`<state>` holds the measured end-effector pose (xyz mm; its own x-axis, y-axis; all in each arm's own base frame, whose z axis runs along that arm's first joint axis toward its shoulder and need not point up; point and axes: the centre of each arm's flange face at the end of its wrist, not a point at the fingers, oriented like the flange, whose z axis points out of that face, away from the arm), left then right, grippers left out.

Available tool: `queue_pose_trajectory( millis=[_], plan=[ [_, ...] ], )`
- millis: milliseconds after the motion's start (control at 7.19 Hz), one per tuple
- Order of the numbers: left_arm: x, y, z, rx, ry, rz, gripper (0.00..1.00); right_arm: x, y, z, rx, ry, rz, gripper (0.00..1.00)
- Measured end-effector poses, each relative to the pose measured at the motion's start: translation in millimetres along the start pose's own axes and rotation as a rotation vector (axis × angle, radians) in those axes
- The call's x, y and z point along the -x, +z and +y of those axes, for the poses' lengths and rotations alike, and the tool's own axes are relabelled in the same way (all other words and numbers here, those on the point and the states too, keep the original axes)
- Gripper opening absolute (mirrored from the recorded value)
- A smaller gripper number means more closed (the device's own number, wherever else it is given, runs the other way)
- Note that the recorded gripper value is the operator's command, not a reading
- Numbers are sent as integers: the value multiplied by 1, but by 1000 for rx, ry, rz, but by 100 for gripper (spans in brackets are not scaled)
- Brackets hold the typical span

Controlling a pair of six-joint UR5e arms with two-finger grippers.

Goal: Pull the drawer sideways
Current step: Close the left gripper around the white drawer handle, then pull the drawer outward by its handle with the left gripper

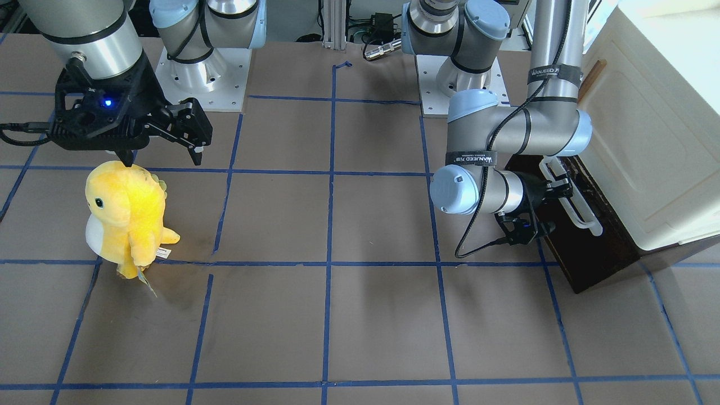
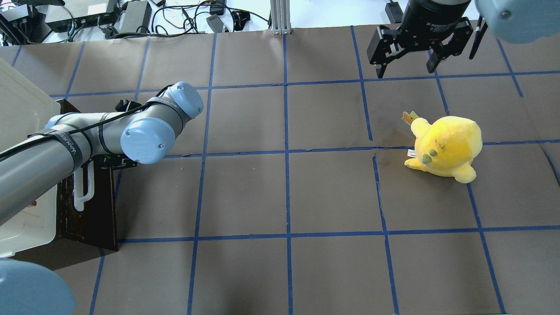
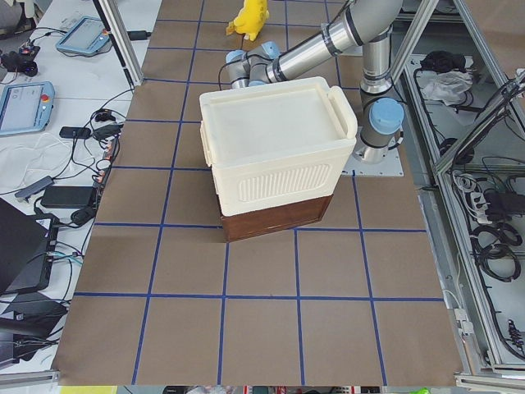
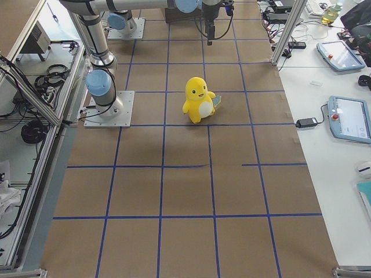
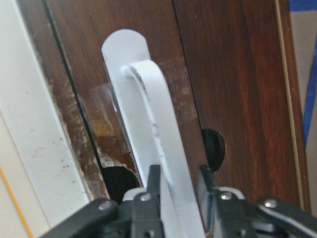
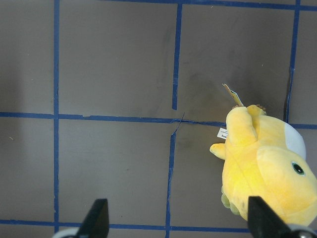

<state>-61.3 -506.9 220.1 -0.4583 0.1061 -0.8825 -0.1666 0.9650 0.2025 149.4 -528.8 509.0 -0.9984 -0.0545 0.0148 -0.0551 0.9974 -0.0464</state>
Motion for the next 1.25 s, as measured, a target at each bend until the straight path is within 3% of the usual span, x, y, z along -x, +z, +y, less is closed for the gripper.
queue_pose_trajectory(
  millis=[1252],
  plan=[
    [-1, -7, -1, -13, -1, 3, 29, 0, 0, 0, 0, 0, 0, 100]
  ],
)
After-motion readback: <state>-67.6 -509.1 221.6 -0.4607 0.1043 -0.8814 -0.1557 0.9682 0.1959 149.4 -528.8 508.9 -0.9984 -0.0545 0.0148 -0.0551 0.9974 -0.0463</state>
